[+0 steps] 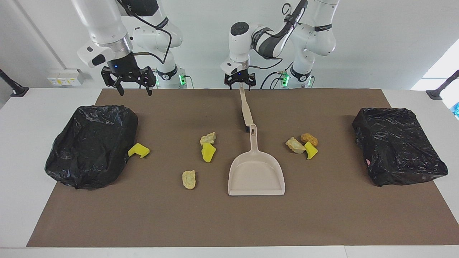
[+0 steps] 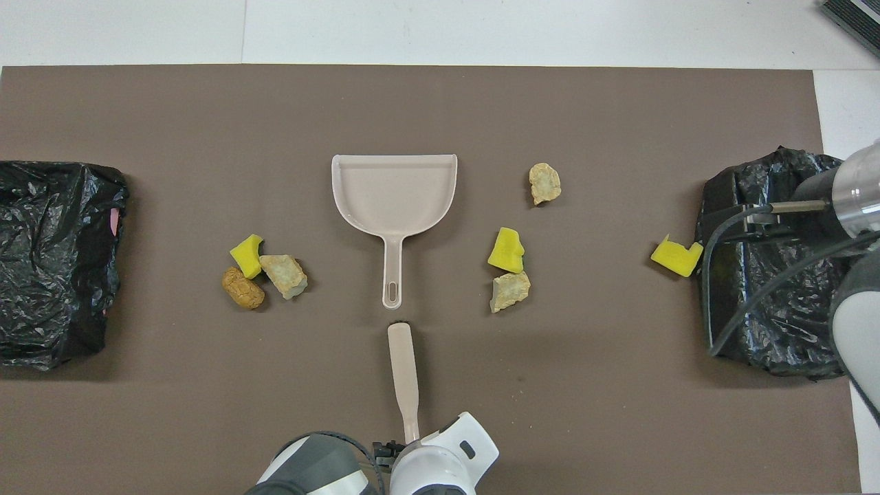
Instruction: Sweep and dump trash in bin
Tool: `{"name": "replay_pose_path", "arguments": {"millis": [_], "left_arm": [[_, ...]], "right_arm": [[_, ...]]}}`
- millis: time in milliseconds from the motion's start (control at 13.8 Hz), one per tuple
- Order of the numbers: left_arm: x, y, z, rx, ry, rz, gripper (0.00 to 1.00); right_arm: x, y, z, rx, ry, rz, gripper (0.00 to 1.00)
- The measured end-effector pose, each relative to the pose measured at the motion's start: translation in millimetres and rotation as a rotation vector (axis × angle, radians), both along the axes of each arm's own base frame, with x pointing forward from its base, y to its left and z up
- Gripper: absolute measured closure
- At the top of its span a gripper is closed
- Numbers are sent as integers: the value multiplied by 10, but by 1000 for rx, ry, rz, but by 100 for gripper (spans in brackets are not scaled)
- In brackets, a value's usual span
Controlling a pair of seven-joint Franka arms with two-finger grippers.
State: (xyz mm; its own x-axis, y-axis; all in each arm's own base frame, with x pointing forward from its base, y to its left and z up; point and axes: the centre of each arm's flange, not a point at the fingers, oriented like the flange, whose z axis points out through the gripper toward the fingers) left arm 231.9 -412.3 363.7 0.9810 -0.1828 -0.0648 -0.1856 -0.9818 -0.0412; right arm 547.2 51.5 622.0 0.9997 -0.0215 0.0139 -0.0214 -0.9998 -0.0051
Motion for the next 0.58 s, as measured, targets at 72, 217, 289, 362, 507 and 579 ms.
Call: {"name": "replay_pose_path", "arguments": {"millis": [72,217,289,362,507,579], "left_arm": [[-39,7,-73,1,1,-6,0],[-131,4,-165,1,0,-14,0],[-202,-15,-240,7,4,-19,0],[-289,-50,-354,18,12,-26,0],[-352,-112,-527,29,25,-37,0],[-309,-123,-516,26,26,-30,0]], "right_arm": [[52,18,-58,5,-3,2,0],[127,73,-179,8,7,11,0],[154,92,-241,9,18,14,0],[181,108,-299,10,26,16,0],[244,232,-430,14,17,31,0],[264,332,-502,17,6,31,0]]}}
